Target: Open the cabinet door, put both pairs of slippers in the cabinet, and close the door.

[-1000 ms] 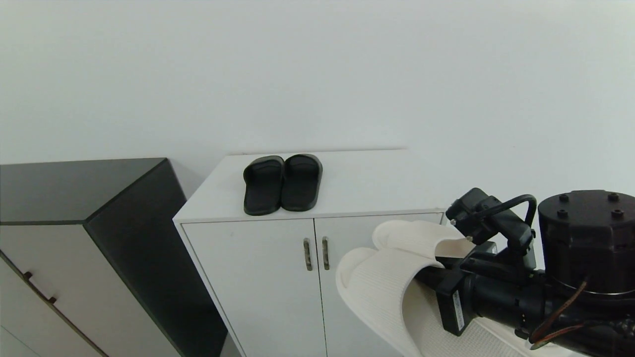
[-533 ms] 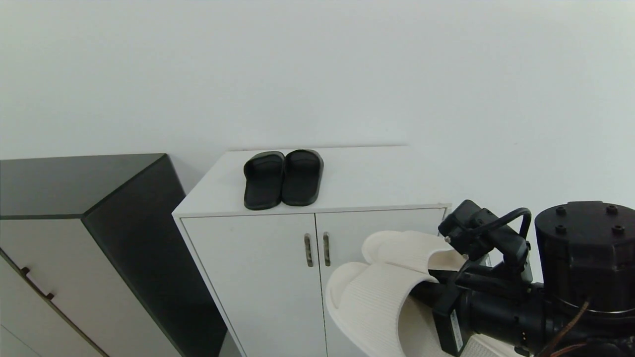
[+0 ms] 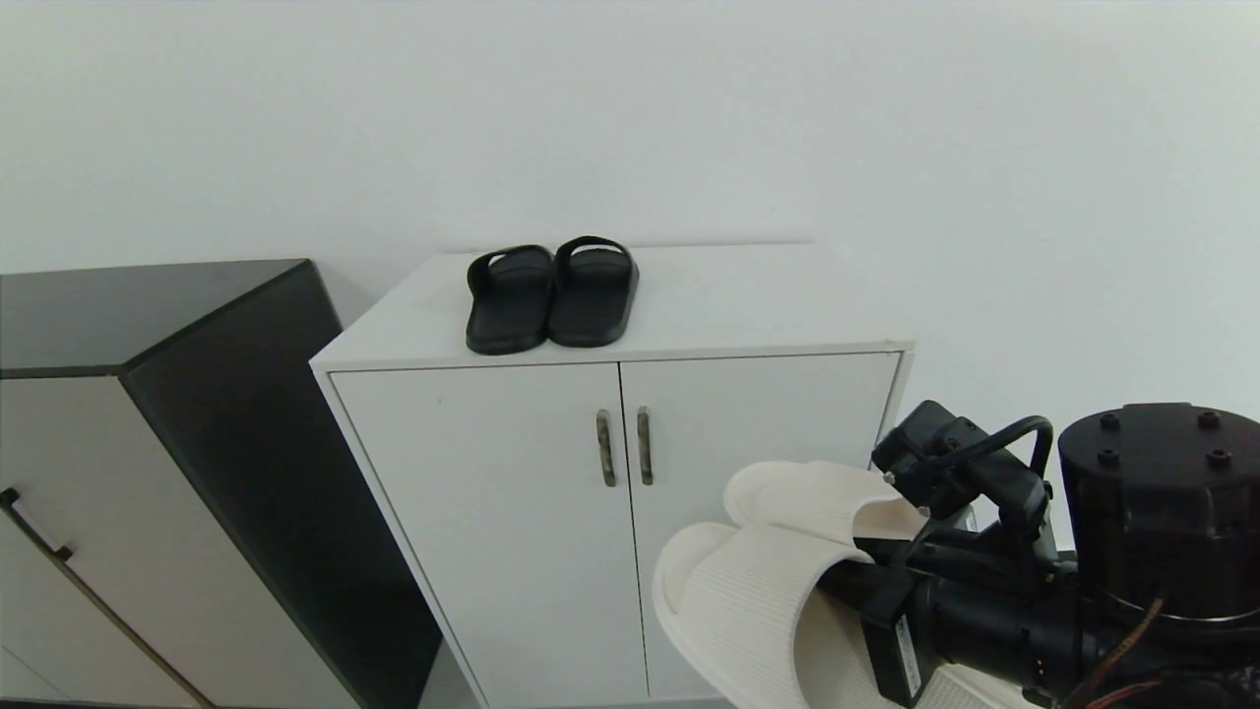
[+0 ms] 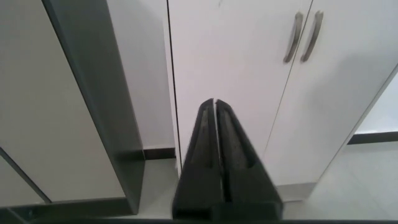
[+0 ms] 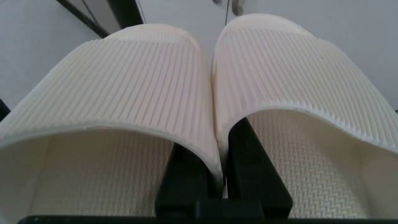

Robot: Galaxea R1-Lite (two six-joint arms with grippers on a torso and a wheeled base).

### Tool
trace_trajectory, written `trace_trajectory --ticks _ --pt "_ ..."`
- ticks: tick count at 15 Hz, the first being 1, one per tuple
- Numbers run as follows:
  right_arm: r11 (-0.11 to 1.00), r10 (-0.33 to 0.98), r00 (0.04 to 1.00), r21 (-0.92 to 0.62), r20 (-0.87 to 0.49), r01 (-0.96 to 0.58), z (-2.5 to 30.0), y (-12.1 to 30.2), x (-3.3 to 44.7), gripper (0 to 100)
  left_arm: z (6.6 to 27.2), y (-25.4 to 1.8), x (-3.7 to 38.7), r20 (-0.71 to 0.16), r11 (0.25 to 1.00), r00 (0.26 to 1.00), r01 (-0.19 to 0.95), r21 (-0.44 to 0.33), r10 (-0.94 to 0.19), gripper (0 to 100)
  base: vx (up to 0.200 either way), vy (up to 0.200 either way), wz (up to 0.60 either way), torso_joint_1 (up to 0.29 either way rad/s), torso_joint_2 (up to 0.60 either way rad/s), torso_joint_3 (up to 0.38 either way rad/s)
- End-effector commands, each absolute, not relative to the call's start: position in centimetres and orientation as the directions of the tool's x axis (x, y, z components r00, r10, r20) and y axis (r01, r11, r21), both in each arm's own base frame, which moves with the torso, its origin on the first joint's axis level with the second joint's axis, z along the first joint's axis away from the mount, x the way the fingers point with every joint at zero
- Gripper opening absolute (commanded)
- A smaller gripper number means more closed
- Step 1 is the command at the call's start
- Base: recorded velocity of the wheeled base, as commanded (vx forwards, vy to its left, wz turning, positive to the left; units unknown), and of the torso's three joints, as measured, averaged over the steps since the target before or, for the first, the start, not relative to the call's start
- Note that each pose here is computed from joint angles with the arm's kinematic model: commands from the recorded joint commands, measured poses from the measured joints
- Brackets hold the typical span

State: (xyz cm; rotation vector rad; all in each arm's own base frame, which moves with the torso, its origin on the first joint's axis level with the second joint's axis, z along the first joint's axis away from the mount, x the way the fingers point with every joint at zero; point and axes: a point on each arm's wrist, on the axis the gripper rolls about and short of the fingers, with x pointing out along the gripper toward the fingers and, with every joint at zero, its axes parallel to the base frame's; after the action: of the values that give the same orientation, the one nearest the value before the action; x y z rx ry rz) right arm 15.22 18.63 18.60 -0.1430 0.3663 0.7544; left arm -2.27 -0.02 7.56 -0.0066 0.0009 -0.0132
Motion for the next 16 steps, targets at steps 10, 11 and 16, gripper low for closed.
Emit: trace_trajectory --ticks 10,11,16 --pt "0.721 0.639 0.664 0.002 -0.388 -0.693 18.21 18.68 15.20 0 7.57 -0.02 -2.27 0.000 1.000 1.000 0.014 -0.003 -0.014 100 0.000 0.000 0.00 -0.150 0.48 0.332" --pt "0.721 0.639 0.664 0.002 -0.388 -0.693 18.21 18.68 15.20 0 7.57 -0.02 -2.27 0.000 1.000 1.000 0.015 -0.002 -0.015 100 0.000 0.000 0.00 -0.105 0.46 0.354" --pt "0.721 0.637 0.663 0.001 -0.392 -0.693 18.09 18.70 15.23 0 7.57 -0.02 -2.27 0.000 1.000 1.000 0.015 0.000 -0.015 100 0.000 0.000 0.00 -0.061 0.44 0.376"
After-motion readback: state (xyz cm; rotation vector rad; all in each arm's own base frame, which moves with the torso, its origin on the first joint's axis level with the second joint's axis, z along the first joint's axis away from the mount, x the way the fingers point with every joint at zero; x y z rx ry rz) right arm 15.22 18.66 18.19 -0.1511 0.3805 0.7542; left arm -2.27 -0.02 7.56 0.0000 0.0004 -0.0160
